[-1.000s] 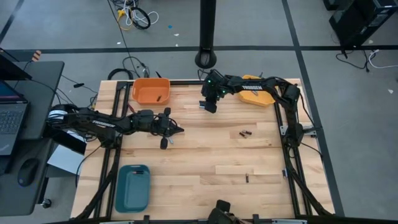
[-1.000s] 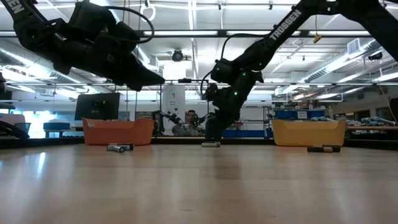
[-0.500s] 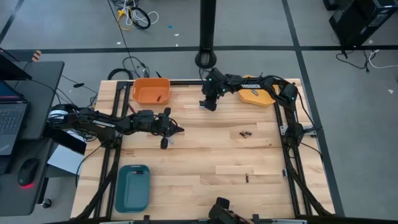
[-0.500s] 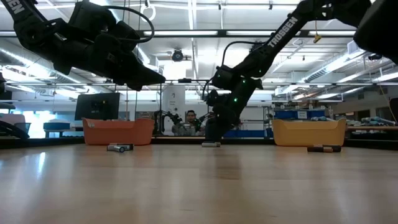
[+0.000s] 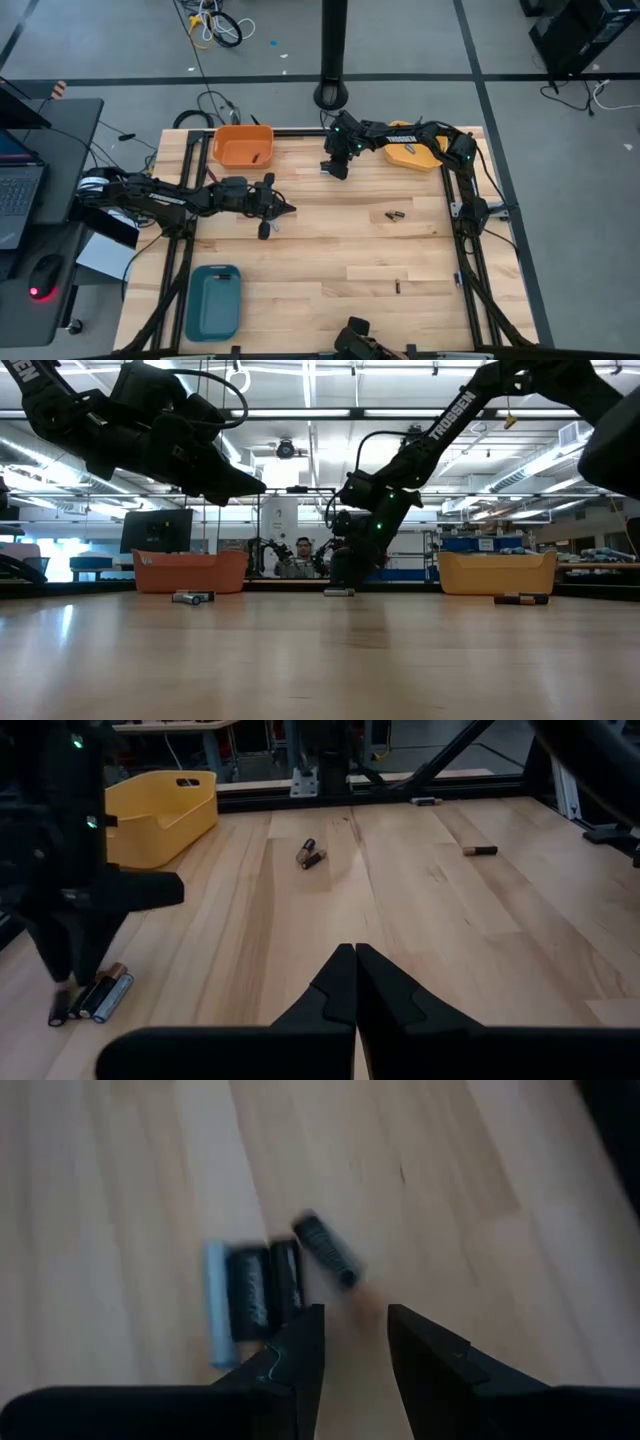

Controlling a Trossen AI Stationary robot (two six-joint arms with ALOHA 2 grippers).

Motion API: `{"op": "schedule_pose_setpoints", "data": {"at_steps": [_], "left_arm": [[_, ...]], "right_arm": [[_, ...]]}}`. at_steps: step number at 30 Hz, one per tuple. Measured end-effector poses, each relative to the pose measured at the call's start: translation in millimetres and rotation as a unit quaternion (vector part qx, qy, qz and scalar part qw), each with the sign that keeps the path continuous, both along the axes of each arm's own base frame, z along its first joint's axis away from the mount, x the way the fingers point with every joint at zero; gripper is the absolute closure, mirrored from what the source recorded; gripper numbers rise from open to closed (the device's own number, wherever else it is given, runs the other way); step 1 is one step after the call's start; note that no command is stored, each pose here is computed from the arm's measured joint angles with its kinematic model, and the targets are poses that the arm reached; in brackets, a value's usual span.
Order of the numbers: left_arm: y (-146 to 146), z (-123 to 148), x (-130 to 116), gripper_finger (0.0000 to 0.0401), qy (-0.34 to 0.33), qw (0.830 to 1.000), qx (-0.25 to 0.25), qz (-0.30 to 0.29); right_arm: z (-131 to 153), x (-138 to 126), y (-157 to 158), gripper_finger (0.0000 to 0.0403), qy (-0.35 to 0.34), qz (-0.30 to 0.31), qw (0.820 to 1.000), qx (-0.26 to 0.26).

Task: Sort batteries
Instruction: Put the small copper and black battery into the orange bin

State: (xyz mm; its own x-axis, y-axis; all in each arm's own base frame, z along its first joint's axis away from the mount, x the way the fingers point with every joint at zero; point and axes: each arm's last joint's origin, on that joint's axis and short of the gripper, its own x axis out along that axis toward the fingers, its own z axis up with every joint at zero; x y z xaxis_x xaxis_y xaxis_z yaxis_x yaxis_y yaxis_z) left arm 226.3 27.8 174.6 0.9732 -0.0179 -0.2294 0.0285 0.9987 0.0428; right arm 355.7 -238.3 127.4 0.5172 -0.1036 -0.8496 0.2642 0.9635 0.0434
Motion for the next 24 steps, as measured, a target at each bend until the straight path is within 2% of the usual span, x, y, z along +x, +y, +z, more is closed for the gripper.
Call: {"op": "schedule_pose_setpoints", "data": {"at_steps": [8,16,24], "left_arm": [[0,0,0,0.0395,0.000,1.000,0.000,0.000],[0,-1,0,0.0395,0.004,1.000,-0.001,0.000],[0,-1,0,0.0395,0.005,1.000,0.006,-0.001]], "right_arm": [[-2,2,1,0.0280,0.010,0.006,1.000,-0.021],[10,-3,1,0.0276,0.017,0.053,0.997,-0.050],[13,0,0,0.0249,0.006,0.109,0.989,-0.095]]}}
